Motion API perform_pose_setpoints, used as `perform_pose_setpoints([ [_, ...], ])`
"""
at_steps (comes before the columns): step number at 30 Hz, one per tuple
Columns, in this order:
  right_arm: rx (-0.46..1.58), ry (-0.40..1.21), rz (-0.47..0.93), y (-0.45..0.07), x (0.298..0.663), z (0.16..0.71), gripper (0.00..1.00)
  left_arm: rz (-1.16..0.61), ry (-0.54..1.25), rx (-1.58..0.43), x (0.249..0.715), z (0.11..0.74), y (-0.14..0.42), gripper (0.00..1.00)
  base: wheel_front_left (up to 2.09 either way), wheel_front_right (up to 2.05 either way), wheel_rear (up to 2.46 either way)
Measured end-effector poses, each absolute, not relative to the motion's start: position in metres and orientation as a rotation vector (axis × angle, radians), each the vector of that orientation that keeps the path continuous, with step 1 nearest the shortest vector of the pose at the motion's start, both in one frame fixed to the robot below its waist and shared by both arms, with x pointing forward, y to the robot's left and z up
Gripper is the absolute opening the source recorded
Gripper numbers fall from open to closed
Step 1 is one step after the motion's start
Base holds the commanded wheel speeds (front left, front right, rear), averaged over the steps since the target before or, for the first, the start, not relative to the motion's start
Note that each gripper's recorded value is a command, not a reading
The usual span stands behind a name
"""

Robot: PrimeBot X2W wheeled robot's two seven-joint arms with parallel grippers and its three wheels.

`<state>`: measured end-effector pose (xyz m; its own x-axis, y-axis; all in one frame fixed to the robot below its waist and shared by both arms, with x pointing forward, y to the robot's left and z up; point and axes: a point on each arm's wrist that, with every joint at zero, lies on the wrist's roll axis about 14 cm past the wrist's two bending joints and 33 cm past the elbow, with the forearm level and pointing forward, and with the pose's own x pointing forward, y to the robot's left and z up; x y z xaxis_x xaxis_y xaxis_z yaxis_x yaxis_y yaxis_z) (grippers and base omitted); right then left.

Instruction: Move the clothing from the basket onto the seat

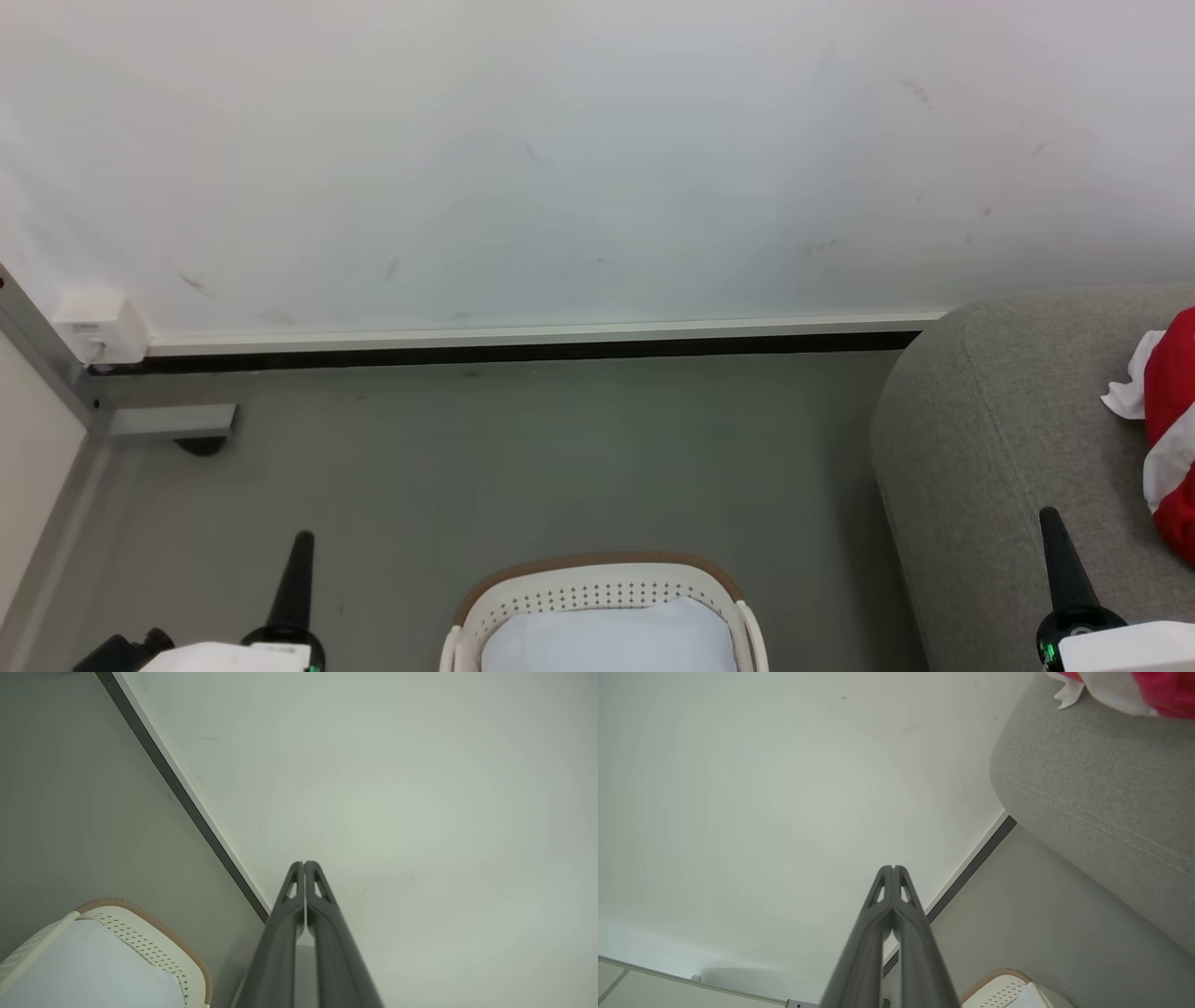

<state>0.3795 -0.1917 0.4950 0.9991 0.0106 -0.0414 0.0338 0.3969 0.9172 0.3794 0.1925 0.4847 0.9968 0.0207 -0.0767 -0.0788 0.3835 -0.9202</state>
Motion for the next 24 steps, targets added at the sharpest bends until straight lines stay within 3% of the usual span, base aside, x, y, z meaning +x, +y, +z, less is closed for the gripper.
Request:
perform_pose_setpoints([
  [24, 1.366, 0.032, -0.019, -0.1952, 0.3835, 0.4985, 0.0, 0.045, 0.041, -1.371, 0.3835, 0.4926, 0.1948, 0.0, 0.0, 0.0, 0.0],
])
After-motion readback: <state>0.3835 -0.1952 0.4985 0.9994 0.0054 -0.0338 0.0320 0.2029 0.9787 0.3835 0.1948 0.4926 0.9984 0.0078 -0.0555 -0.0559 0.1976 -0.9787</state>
